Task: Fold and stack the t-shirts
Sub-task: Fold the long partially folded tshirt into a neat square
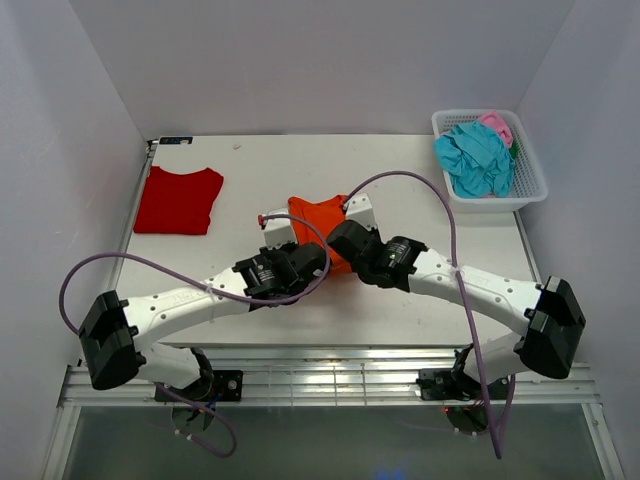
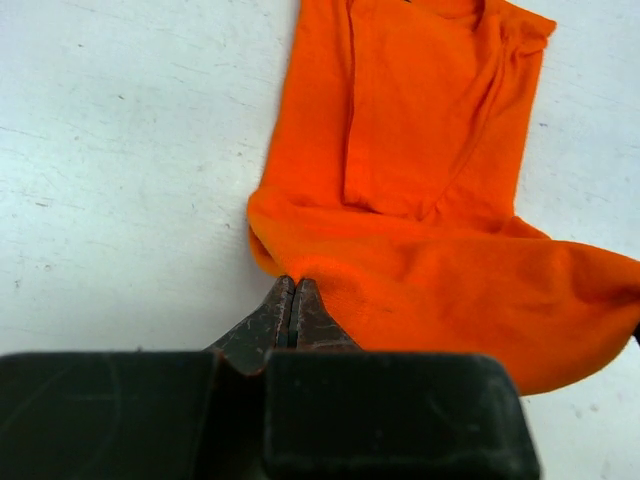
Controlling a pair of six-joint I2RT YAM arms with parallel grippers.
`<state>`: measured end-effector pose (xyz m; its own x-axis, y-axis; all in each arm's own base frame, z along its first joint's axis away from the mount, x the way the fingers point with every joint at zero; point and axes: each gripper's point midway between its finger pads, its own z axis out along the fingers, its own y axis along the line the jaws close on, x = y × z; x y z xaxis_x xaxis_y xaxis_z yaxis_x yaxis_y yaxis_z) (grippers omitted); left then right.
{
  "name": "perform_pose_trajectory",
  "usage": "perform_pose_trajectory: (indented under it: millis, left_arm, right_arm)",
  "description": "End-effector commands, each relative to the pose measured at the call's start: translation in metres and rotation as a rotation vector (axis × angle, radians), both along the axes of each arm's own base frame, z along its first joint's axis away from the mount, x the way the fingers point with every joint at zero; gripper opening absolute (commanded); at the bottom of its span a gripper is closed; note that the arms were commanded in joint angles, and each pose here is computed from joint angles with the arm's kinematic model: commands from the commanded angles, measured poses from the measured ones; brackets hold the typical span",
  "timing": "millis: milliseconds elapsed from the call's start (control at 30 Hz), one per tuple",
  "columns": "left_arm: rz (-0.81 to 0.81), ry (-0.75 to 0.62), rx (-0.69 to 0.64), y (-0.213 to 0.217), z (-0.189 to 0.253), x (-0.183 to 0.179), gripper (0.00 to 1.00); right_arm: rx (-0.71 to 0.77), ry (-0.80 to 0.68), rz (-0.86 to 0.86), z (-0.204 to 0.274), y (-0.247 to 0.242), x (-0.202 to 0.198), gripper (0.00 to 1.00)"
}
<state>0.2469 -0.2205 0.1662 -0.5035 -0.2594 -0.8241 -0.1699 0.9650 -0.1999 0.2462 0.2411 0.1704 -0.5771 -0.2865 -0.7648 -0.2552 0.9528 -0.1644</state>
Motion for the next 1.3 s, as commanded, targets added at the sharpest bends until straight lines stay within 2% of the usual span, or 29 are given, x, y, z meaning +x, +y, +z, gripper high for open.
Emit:
perform_pose_trajectory:
  millis: [0, 367, 900, 1267]
  left_arm:
    - [0.035, -0.06, 0.023, 0.002, 0.012, 0.018, 0.0]
    - [0.054, -0.131, 0.042, 0.004, 0.003, 0.07, 0.0]
    - [0.023, -0.124, 0.057, -0.003, -0.021, 0.143, 0.0]
    - [0.019, -0.136, 0.085, -0.01, -0.032, 0.177, 0.0]
  right_arm:
    - [0.026, -0.068, -0.004, 0.017, 0.008, 0.025, 0.12]
    - [-0.006, -0.087, -0.01, 0.005, 0.014, 0.074, 0.12]
    - [-0.017, -0.084, -0.046, -0.01, 0.005, 0.142, 0.11]
    - [-0.017, -0.037, -0.057, -0.048, 0.004, 0.175, 0.1]
